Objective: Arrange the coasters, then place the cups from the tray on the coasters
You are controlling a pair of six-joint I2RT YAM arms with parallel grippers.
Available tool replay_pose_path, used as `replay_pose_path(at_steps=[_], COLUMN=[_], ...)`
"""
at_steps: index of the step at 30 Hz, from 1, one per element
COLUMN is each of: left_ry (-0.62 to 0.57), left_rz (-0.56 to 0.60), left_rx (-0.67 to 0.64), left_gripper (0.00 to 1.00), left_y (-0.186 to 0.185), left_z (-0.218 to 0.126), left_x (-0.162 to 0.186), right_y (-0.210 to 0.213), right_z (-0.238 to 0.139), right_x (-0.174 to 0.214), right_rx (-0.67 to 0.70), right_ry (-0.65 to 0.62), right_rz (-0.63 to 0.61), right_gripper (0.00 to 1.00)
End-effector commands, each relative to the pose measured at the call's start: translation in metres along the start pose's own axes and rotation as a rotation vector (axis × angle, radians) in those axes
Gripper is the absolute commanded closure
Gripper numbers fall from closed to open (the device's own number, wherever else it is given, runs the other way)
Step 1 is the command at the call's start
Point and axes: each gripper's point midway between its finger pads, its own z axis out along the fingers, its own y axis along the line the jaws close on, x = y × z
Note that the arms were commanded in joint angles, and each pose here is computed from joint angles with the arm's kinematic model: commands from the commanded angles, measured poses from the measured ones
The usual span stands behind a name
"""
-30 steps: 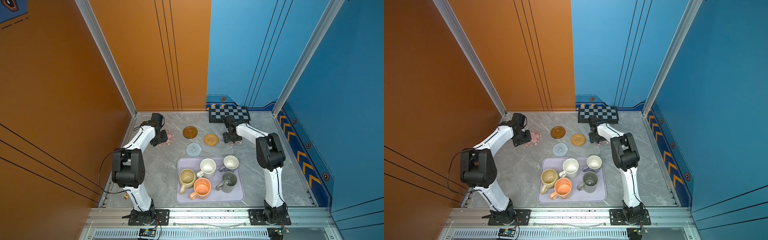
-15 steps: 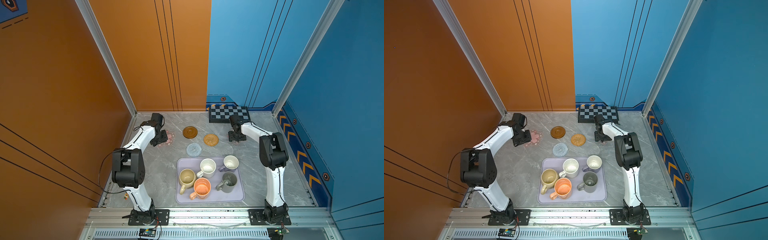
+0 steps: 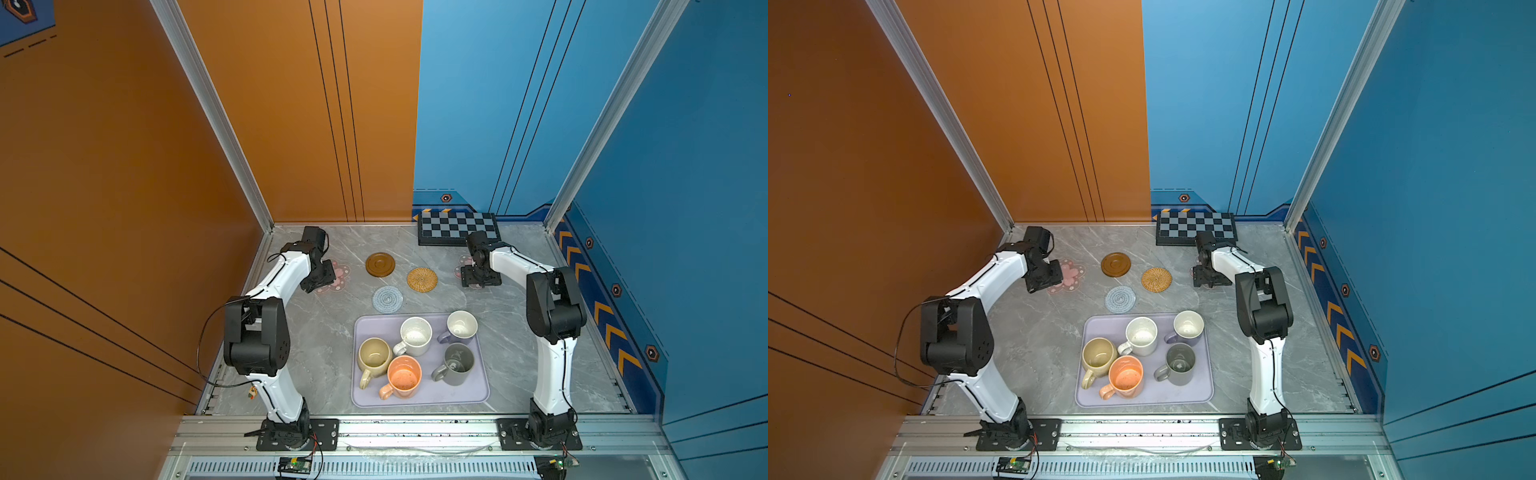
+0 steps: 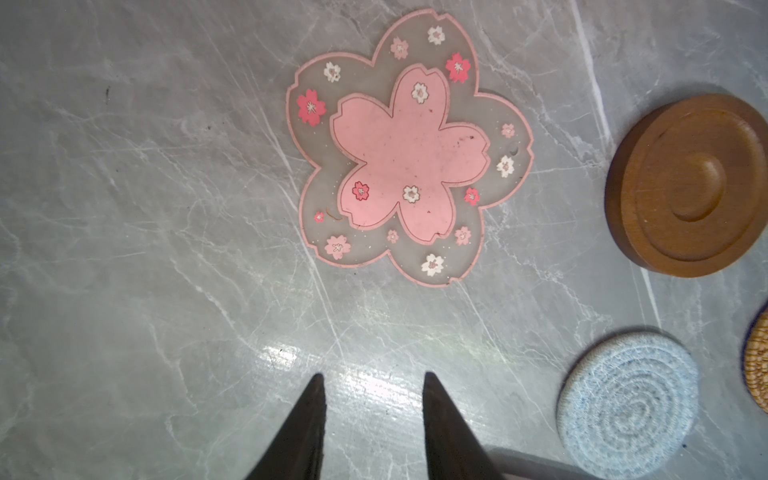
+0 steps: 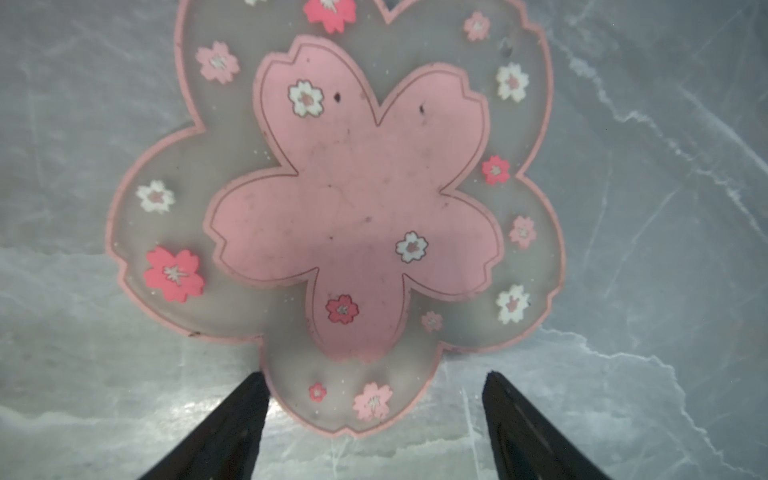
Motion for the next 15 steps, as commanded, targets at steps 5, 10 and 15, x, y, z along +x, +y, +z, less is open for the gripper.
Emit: replay_pose_path(at_steps=[5,10,15], left_ry=[-0.020,-0.033,-0.042], left_rz=[-0.013,-0.023,-0.032], left_rx=[0.025,0.028,0.030], left_gripper=[0.60,0.60,0.60], left_y=[0.000,0.000,-0.001], left_z=[-0.016,-0.022,-0.026], left_x=[0.003,0.004,0.003], right_y=[-0.024,-0.042,-0.035], right_z=[-0.029,-0.021,-0.011], right_x=[-0.019,-0.037,-0.047], right_rx=[-0.015,-0.059,-0.125], right_ry=[-0.048,-0.060,-0.073], right_rz=[-0.032,0.005,-0.036], right_gripper=[0.08,0.08,0.08])
